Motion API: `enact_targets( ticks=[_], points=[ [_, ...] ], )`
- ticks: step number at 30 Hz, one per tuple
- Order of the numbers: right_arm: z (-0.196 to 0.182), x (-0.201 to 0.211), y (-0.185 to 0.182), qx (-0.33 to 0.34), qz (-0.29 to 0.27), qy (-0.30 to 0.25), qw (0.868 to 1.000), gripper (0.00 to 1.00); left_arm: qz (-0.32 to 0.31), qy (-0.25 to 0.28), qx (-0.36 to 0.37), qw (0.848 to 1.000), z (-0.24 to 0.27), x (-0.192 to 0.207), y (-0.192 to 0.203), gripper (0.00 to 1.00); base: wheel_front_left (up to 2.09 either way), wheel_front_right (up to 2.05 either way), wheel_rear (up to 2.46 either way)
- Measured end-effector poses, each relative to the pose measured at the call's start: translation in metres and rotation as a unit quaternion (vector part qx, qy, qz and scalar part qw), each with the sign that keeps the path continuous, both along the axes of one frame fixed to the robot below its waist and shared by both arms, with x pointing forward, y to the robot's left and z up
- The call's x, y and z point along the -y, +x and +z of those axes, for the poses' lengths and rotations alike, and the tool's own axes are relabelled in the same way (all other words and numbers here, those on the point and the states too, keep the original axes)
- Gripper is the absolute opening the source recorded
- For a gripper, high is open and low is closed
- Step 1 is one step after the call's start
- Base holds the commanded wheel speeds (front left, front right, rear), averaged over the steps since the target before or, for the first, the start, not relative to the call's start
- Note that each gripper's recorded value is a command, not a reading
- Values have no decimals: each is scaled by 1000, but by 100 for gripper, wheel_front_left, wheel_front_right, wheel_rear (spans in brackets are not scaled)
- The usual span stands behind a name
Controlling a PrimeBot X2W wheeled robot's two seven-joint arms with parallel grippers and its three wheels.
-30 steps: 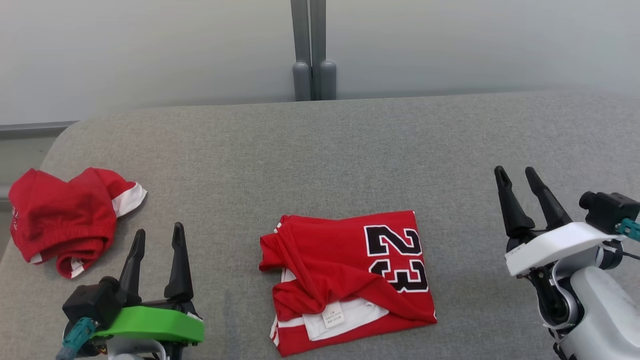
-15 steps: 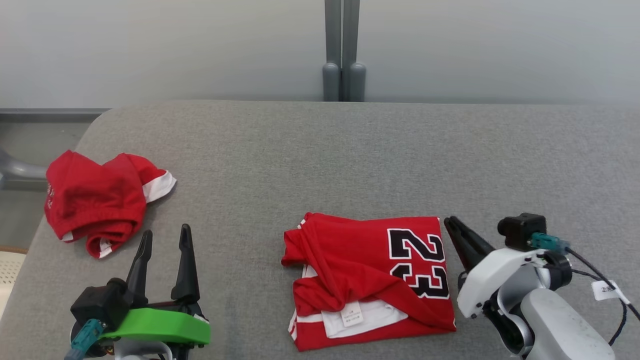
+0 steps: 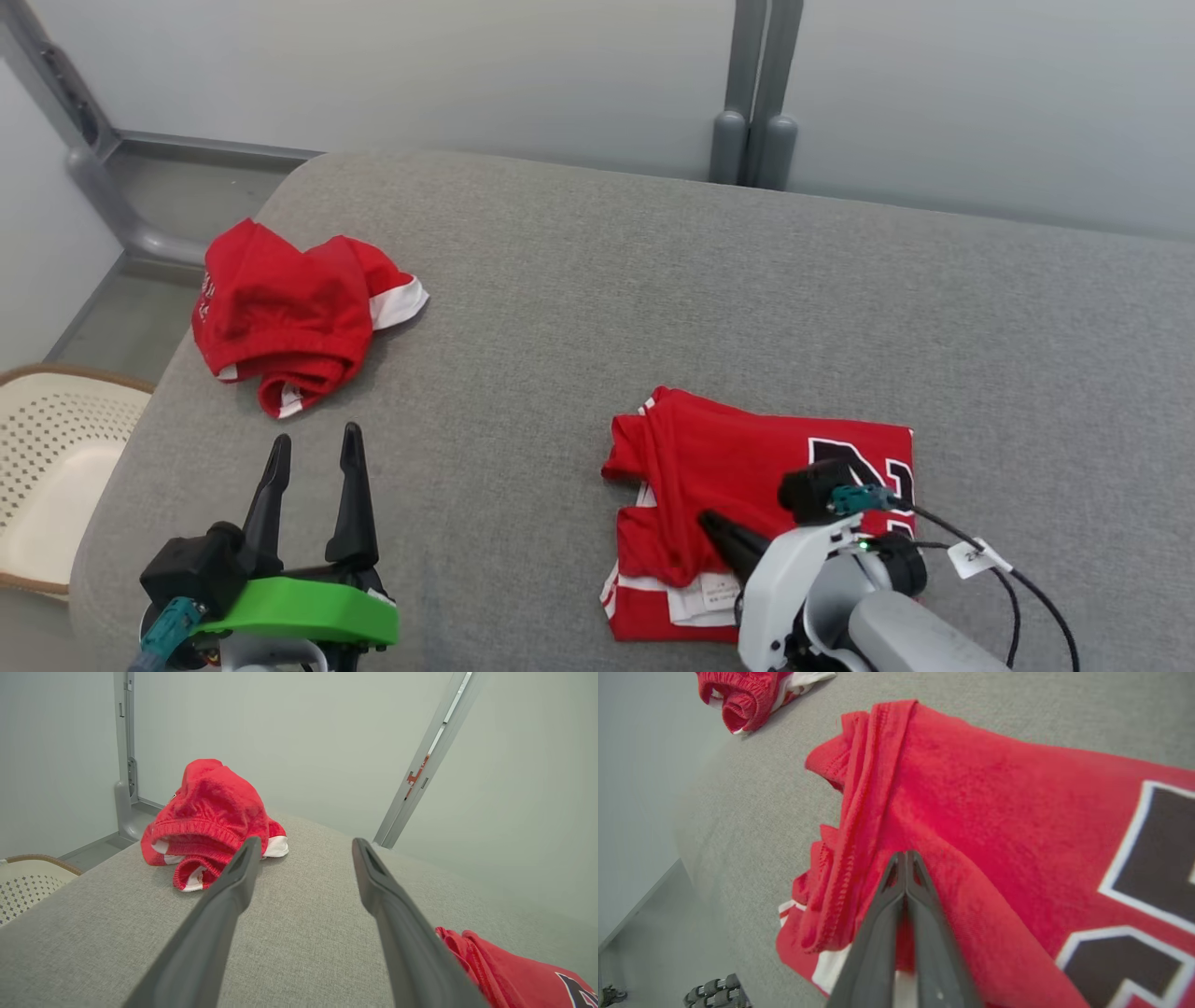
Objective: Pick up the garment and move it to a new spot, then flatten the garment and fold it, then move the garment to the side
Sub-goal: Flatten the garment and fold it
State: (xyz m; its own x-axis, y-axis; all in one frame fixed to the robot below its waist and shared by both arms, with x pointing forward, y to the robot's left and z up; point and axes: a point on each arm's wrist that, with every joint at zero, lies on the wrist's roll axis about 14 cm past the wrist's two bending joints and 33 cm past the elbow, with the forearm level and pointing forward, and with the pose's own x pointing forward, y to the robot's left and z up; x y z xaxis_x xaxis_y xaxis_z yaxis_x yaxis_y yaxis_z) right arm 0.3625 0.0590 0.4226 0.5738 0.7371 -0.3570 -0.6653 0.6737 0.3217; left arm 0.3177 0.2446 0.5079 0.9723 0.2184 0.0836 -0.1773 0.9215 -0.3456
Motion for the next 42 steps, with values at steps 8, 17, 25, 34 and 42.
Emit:
enact_targets(
  ticks=[8, 17, 25, 34, 42],
  points=[
    [8, -56, -38, -47, 66, 67, 994, 0, 21, 2, -6, 1000, -3, -12, -8, 100, 0, 0, 0],
    [42, -54, -18, -38, 37, 143, 988, 0, 9, 4, -6, 1000, -4, -6, 0, 100, 0, 0, 0],
    [74, 13, 34, 63, -37, 143, 987, 13, -15, 5, 4, 1000, 2, 7, 11, 100, 0, 0, 0],
    [123, 122, 75, 187, -168, 130, 959, 100, -54, 8, 18, 998, 10, 30, 27, 100, 0, 0, 0],
    [137, 198, 63, 249, -265, 104, 926, 100, -92, 23, 37, 995, 22, 54, 43, 100, 0, 0, 0]
  ],
)
